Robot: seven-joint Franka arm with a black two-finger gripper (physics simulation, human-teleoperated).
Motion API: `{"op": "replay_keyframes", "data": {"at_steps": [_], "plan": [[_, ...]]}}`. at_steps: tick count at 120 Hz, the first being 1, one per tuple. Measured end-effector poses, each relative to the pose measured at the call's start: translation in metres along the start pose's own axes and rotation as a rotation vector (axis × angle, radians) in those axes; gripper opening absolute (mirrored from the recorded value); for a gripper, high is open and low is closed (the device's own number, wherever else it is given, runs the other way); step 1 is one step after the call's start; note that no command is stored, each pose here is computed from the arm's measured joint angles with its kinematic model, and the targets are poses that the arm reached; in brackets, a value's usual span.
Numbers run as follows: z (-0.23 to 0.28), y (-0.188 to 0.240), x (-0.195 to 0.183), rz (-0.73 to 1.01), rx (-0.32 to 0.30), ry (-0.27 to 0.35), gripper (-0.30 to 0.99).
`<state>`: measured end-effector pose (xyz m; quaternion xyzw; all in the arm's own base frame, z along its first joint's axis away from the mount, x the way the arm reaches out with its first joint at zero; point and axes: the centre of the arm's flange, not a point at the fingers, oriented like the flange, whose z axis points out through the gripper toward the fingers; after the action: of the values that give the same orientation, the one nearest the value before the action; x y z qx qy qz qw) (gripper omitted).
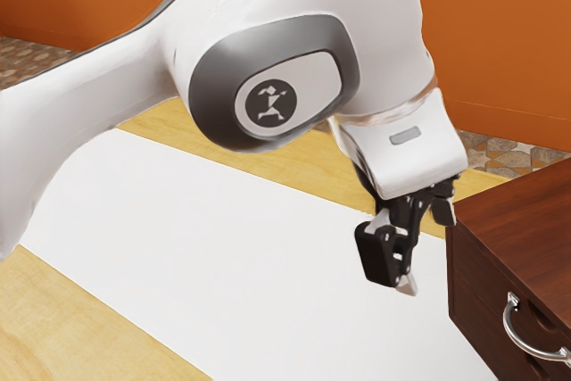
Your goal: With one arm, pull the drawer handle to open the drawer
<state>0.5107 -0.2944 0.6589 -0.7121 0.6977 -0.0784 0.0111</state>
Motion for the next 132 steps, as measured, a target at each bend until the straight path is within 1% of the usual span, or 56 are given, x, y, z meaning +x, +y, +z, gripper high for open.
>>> {"op": "replay_keyframes", "data": {"at_steps": [15,24,53,88,132], "plan": [[0.024,0.006,0.011,0.119,-0.015,0.015,0.69],[0.033,0.011,0.011,0.177,-0.016,0.021,0.69],[0.047,0.031,0.008,0.313,0.023,0.044,0.69],[0.059,0.036,0.028,0.455,0.076,0.083,0.69],[0.083,0.049,0.056,0.592,0.091,0.107,0.69]]}}
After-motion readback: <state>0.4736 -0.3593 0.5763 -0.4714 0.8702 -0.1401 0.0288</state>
